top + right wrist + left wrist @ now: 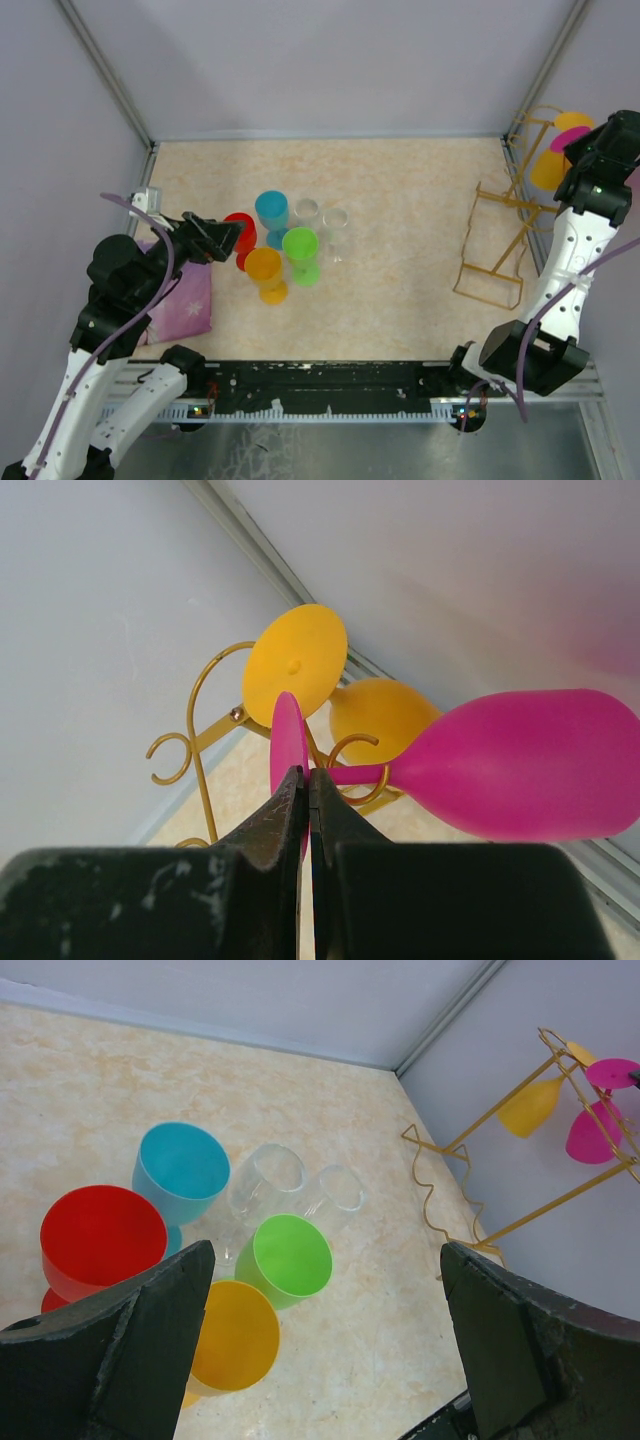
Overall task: Take the wine glass off the wine glass rack
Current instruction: Pick up the wine glass from the wine rack.
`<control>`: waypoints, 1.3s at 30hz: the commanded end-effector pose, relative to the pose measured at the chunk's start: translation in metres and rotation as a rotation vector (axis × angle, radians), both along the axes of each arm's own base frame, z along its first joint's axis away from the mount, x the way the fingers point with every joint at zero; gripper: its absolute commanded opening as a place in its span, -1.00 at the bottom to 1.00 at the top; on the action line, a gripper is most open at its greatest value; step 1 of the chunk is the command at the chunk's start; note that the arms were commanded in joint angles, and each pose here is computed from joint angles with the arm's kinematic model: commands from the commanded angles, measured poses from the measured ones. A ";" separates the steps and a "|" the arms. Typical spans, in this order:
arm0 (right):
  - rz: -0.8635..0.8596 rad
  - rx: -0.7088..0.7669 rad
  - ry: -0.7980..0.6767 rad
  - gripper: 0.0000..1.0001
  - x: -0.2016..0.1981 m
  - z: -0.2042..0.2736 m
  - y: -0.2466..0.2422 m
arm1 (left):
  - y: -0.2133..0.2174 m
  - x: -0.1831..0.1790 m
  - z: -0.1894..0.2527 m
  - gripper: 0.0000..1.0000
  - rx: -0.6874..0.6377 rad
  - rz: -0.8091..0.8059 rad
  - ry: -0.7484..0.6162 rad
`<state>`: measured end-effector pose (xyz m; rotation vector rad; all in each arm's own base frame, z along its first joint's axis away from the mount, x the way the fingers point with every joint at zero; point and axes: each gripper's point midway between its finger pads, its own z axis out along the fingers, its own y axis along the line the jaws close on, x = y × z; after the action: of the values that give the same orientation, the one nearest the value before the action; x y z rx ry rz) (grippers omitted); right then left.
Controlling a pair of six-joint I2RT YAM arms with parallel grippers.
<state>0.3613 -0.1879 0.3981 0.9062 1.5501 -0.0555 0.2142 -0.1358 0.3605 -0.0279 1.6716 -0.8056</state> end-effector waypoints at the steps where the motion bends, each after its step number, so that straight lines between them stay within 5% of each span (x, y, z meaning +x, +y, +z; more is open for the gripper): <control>1: -0.073 -0.095 -0.123 -1.00 -0.011 0.047 -0.010 | 0.000 -0.001 0.007 0.99 -0.019 0.000 -0.026; 8: -0.069 -0.071 -0.105 -1.00 -0.008 0.036 -0.010 | 0.000 0.001 0.003 0.99 -0.017 0.003 -0.019; 23: 0.290 0.128 -0.146 -1.00 0.022 0.013 0.081 | 0.005 -0.002 0.002 0.99 -0.013 0.018 -0.020; 39: 0.209 0.087 -0.109 -1.00 0.022 0.005 0.065 | 0.001 0.000 -0.002 0.99 -0.014 0.002 -0.009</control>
<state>0.3835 -0.1225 0.3867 0.8363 1.5844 0.2266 0.2118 -0.1347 0.3567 -0.0314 1.6718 -0.8076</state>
